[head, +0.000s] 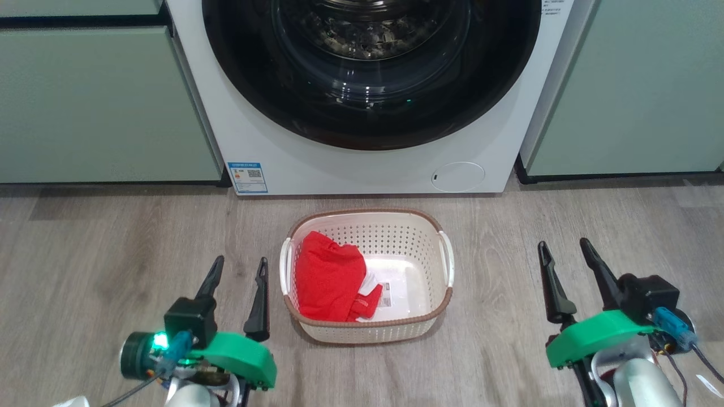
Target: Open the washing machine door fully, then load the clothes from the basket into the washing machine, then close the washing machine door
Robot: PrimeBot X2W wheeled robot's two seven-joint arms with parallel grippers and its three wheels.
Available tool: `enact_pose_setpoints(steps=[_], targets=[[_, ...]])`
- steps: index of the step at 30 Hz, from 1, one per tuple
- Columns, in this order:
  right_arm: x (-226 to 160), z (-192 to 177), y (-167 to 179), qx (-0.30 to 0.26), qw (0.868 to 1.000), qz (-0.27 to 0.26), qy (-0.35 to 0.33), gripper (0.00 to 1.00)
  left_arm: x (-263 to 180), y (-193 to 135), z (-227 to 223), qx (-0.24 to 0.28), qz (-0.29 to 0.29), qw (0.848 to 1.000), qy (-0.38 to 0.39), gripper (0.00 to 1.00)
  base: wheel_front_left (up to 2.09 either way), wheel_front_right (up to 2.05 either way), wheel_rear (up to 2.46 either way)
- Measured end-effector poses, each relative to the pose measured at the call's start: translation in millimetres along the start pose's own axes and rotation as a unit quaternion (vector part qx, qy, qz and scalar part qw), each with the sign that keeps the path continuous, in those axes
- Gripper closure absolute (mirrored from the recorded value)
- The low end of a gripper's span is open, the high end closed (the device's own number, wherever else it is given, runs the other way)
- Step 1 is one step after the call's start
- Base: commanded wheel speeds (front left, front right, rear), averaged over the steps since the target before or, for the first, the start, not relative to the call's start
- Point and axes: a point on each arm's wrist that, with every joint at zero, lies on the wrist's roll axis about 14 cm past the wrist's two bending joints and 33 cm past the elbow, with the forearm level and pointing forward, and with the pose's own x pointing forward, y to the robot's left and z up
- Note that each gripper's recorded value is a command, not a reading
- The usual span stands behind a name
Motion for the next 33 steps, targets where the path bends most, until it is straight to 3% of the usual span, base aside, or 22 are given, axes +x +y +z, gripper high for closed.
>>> enact_pose_setpoints(steps=[16,33], targets=[[-1.8,-5.3,4.7,-0.002,1.000,0.007,0.009,0.00,-0.6,-2.0,-0.8,-0.014,-0.011,1.000,0.002,0.00,0.14,0.14,-0.28],[-1.3,-6.4,4.0,0.002,1.000,0.006,0.011,0.00,0.2,-1.7,-2.2,-0.012,-0.013,1.000,0.004,0.00,1.09,1.09,-2.17]])
